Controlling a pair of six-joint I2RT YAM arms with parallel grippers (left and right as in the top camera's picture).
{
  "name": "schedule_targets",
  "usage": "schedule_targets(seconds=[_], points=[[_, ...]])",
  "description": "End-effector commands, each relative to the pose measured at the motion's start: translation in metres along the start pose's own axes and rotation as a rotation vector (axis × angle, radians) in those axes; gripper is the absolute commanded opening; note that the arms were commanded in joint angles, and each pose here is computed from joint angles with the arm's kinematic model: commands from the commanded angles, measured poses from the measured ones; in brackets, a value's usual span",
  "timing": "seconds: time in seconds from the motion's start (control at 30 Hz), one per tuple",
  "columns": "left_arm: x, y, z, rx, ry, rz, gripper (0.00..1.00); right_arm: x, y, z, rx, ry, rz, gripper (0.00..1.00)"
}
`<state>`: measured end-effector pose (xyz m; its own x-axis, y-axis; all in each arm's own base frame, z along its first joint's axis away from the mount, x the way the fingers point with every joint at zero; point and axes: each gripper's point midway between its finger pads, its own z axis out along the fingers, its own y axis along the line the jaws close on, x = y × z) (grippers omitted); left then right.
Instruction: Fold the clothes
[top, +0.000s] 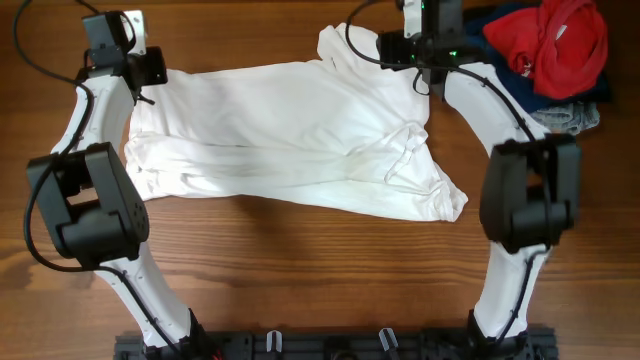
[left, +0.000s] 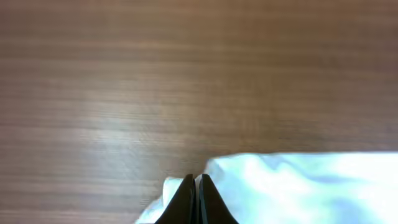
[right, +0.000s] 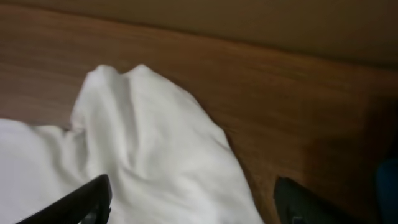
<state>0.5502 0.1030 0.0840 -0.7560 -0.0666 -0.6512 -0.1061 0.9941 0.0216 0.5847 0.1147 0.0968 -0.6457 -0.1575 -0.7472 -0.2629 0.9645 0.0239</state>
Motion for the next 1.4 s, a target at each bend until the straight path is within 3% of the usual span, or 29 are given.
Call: schedule_targets(seconds=[0.0,0.2,0.37,0.43,0.5,0.57,0.67,0.77,0.87,1.07,1.3,1.33,1.37], points=[[-0.004,-0.01,-0.006,0.021,0.002,0.0,0.04,0.022,-0.013,0.032,0.015,0.012,0.014,0.84],[-0.002,-0.012,-0.006,0.024,0.008,0.003,0.04,0.053,-0.025,0.064,0.006,0.039,0.071,0.81],[-0.002,-0.012,-0.006,0.024,0.008,0.004,0.04,0.066,-0.026,0.078,0.0,0.044,0.1,0.71],[-0.002,-0.012,-0.006,0.024,0.008,0.004,0.04,0.07,-0.024,0.082,-0.008,0.044,0.12,0.62],[-0.003,-0.012,-0.006,0.024,0.005,0.004,0.04,0.067,-0.025,0.082,-0.007,0.038,0.138,0.44],[-0.004,-0.012,-0.006,0.024,0.001,0.004,0.04,0.057,-0.025,0.078,-0.006,0.027,0.154,0.37],[-0.004,-0.012,-0.006,0.023,0.0,0.005,0.04,0.031,-0.025,0.065,-0.006,0.01,0.158,0.13],[-0.004,-0.012,-0.006,0.023,0.001,0.015,0.04,0.008,-0.025,0.048,-0.006,0.015,0.143,0.12],[-0.005,-0.012,-0.007,0.023,-0.002,0.015,0.04,-0.01,-0.024,0.025,-0.006,0.021,0.128,0.04],[-0.021,-0.007,-0.028,-0.002,-0.041,0.011,0.04,-0.022,-0.019,-0.016,-0.012,0.06,0.11,0.04],[-0.02,-0.008,-0.052,0.0,-0.019,0.009,0.04,-0.012,-0.009,-0.02,-0.062,0.106,0.119,0.04],[-0.02,-0.009,-0.052,0.003,-0.019,0.007,0.04,-0.014,-0.01,-0.016,-0.061,0.092,0.113,0.13],[-0.02,-0.009,-0.051,0.004,-0.016,0.007,0.04,-0.015,-0.011,-0.011,-0.06,0.079,0.111,0.34]])
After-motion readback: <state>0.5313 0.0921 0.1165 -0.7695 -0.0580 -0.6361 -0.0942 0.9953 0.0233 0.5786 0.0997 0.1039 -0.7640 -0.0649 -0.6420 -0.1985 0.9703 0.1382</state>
